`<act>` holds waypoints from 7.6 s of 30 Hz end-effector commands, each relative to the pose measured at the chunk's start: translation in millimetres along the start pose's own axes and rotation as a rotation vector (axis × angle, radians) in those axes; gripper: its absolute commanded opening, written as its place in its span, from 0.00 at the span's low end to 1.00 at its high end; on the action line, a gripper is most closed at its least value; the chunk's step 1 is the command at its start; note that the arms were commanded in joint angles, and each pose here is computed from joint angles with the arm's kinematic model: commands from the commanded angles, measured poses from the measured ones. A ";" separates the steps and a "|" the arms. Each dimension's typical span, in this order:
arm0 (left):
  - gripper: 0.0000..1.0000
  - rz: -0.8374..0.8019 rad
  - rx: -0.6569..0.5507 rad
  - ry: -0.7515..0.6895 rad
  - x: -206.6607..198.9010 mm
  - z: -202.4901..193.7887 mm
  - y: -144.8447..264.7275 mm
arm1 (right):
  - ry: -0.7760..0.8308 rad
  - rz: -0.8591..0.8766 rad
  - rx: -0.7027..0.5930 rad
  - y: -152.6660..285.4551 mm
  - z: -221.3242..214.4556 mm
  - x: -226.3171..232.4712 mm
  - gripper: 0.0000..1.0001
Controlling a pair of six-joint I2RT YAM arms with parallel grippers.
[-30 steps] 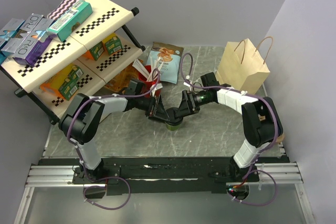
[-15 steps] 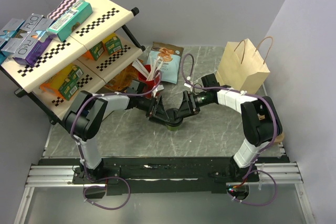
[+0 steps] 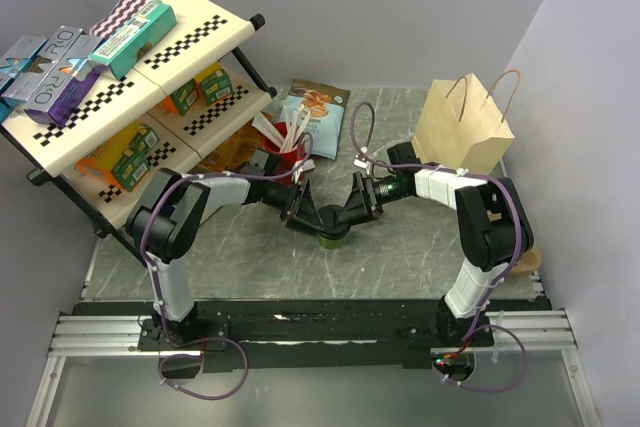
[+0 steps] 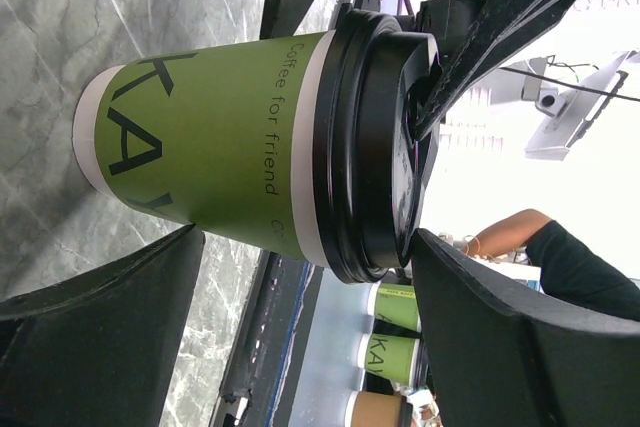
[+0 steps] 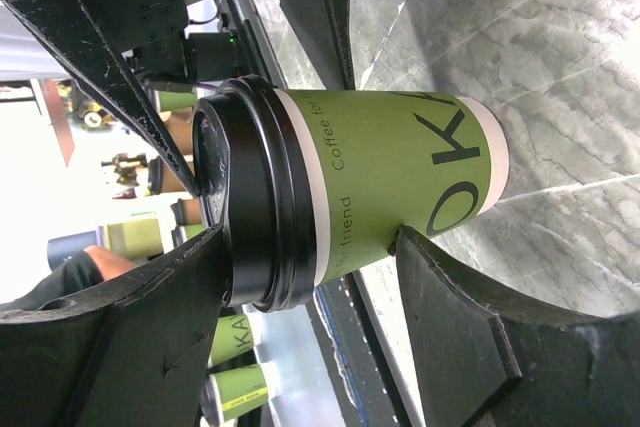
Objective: Pack the takeout coffee
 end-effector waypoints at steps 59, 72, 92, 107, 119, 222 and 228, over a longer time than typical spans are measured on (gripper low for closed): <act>0.81 0.828 -0.057 0.305 189.3 -25.8 13.1 | -0.018 -0.053 -0.006 -6.2 -9.2 -23.8 0.71; 0.32 0.789 -0.051 0.319 193.9 -31.1 1.9 | -0.027 -0.053 -0.007 -6.9 -9.1 -26.2 0.71; 0.01 0.829 -0.047 0.342 208.0 -33.8 -8.3 | -0.021 -0.068 -0.015 -4.4 -11.7 -28.3 0.70; 0.01 1.030 -0.074 0.159 219.3 -18.8 -2.3 | 0.022 -0.156 0.008 1.8 -14.8 -33.4 0.69; 0.27 0.708 -0.101 -0.078 125.7 17.2 -19.7 | 0.141 -0.168 0.019 11.5 -0.8 -22.3 0.69; 0.92 0.530 -0.497 -0.680 -90.3 5.9 177.3 | 1.839 -0.197 0.586 -15.9 62.4 -47.6 0.65; 0.94 0.551 -0.408 -0.827 -86.9 -1.0 152.2 | 1.624 -0.232 0.411 -10.2 50.9 -15.4 0.61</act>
Point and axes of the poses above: each gripper's point midway between its finger pads, its own y axis back along the fingers, its own x axis along the line the jaws close on, z = x × y, the point moved 3 cm from there along y, back along the fingers, and after that the axes turned 8 degrees about y, right-handed, at the moved point
